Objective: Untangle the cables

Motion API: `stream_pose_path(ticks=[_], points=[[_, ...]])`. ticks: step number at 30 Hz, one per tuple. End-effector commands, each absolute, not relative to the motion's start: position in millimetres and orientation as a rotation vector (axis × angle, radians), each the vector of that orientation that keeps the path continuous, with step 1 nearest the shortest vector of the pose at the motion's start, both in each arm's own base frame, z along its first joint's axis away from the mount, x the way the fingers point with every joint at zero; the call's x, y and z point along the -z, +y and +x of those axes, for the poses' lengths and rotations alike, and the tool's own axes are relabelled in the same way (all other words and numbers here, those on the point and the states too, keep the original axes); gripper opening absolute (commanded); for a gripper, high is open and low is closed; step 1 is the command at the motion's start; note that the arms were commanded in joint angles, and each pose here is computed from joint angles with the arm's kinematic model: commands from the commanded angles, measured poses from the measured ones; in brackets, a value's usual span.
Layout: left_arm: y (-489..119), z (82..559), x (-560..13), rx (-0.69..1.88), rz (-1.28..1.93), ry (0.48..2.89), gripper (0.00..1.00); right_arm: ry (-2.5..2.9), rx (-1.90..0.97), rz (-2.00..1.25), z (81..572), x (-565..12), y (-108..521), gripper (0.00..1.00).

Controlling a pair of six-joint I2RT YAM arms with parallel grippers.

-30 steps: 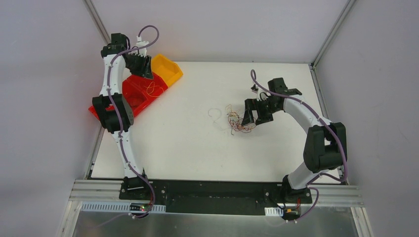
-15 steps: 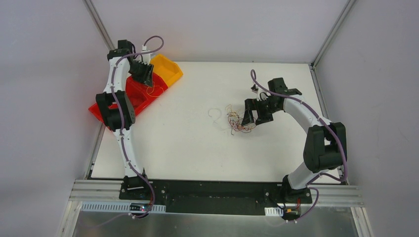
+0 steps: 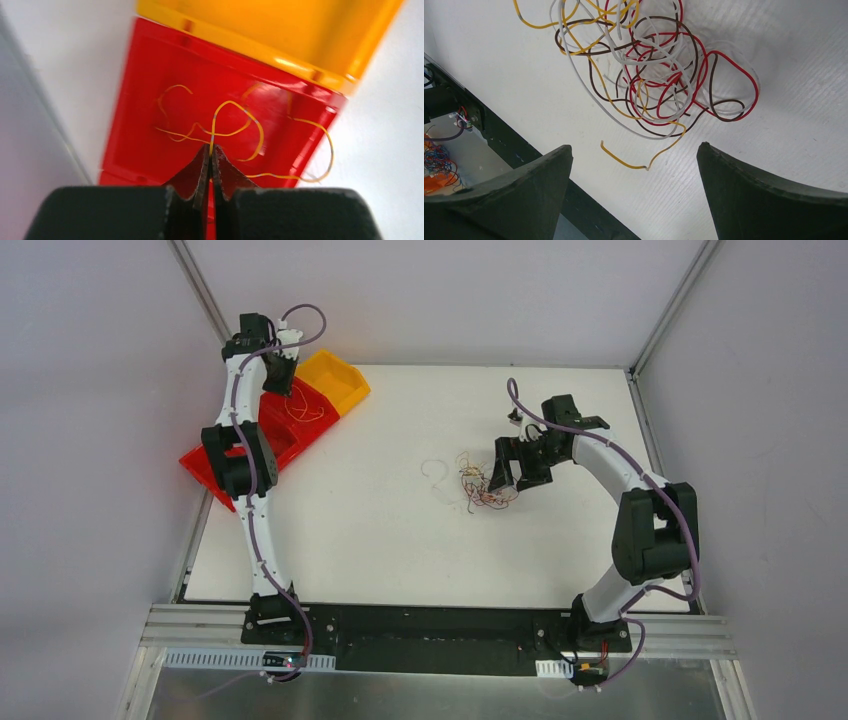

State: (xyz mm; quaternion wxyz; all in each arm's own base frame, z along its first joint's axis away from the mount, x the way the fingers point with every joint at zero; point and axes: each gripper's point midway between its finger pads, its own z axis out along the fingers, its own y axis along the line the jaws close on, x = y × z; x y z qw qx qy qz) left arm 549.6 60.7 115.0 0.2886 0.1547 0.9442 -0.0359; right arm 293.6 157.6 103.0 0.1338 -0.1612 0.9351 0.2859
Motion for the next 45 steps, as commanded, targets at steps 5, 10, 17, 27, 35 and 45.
stream_pose_path(ticks=[5, 10, 17, 27, 35, 45], points=[[109, 597, -137, -0.323, 0.376, 2.367, 0.00, 2.694, -0.820, -0.447, 301, -112, 157, 0.99], [98, 591, -112, -0.337, 0.489, 2.391, 0.00, 2.698, -0.819, -0.444, 301, -111, 156, 0.99], [88, 585, -74, -0.327, 0.567, 2.449, 0.00, 2.699, -0.826, -0.444, 301, -111, 157, 0.99], [83, 579, -45, -0.260, 0.562, 2.511, 0.00, 2.689, -0.839, -0.457, 301, -114, 159, 0.99], [76, 576, -108, -0.240, 0.522, 2.417, 0.34, 2.671, -0.828, -0.474, 302, -119, 158, 0.99], [79, 576, -173, -0.287, 0.499, 2.316, 0.65, 2.667, -0.836, -0.486, 295, -119, 157, 0.99]])
